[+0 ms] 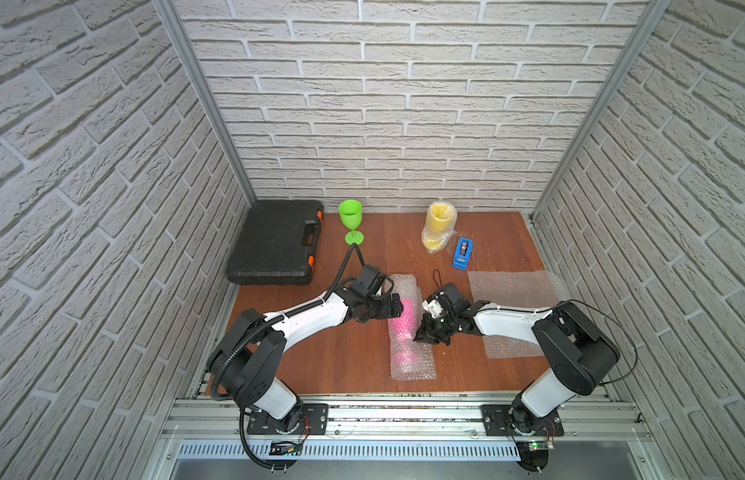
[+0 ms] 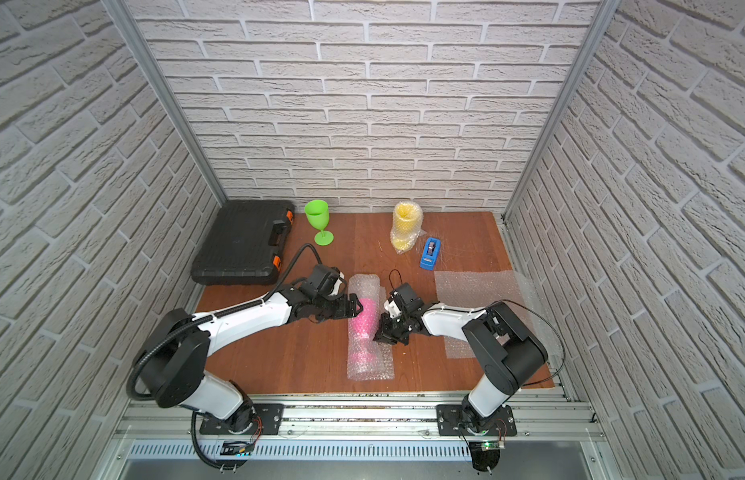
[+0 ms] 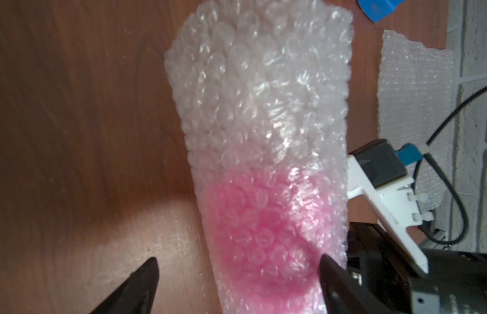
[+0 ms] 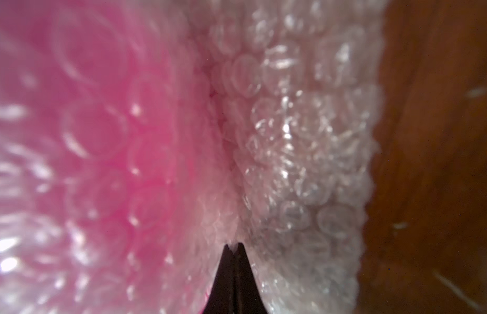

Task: Wrap wine glasses in bubble wrap
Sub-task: Wrap the wine glass in bubble wrap.

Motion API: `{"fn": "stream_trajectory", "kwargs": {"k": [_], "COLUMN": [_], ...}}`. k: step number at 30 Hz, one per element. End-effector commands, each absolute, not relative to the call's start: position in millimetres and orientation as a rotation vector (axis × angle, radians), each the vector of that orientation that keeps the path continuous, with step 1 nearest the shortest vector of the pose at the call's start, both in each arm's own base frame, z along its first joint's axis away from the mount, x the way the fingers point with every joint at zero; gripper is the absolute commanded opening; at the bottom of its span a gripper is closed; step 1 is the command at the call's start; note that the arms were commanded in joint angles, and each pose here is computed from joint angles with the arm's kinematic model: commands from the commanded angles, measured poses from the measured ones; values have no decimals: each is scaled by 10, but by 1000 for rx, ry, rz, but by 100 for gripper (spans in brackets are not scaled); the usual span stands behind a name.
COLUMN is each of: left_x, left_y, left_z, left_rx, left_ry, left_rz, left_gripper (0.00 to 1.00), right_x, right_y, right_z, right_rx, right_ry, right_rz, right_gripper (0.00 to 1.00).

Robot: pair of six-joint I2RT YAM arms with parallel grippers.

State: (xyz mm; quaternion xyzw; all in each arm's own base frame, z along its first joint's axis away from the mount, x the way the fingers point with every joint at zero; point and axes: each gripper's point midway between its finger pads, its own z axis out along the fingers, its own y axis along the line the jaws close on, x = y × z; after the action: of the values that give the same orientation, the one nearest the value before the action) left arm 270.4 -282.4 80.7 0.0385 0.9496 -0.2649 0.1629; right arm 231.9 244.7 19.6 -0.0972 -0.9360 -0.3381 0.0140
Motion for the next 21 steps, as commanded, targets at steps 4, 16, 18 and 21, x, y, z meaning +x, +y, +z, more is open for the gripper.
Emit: {"fn": "stream_trajectory", "kwargs": {"k": [4, 16, 18, 21], "left_x": [2723, 2674, 2659, 2637], "left_y": [-2972, -3171, -3201, -3251], "left_z": [650, 445, 408, 357], "left_rx": [145, 320, 350, 371], "left_ry": [2759, 2855, 2870, 2886], "left_rz": [-720, -536, -505, -497], "left_gripper": [90, 91, 93, 94], "right_x": [2330, 2343, 2356, 2391], "right_y": [2181, 1415, 1430, 1483], "right_z": [402, 669, 686, 711], "right_rx": [-290, -399, -404, -410], "right_ry": [-3008, -3148, -3146, -3138], "right_rz": [-951, -753, -784, -843], "right_gripper": [21, 37, 38, 39]}}
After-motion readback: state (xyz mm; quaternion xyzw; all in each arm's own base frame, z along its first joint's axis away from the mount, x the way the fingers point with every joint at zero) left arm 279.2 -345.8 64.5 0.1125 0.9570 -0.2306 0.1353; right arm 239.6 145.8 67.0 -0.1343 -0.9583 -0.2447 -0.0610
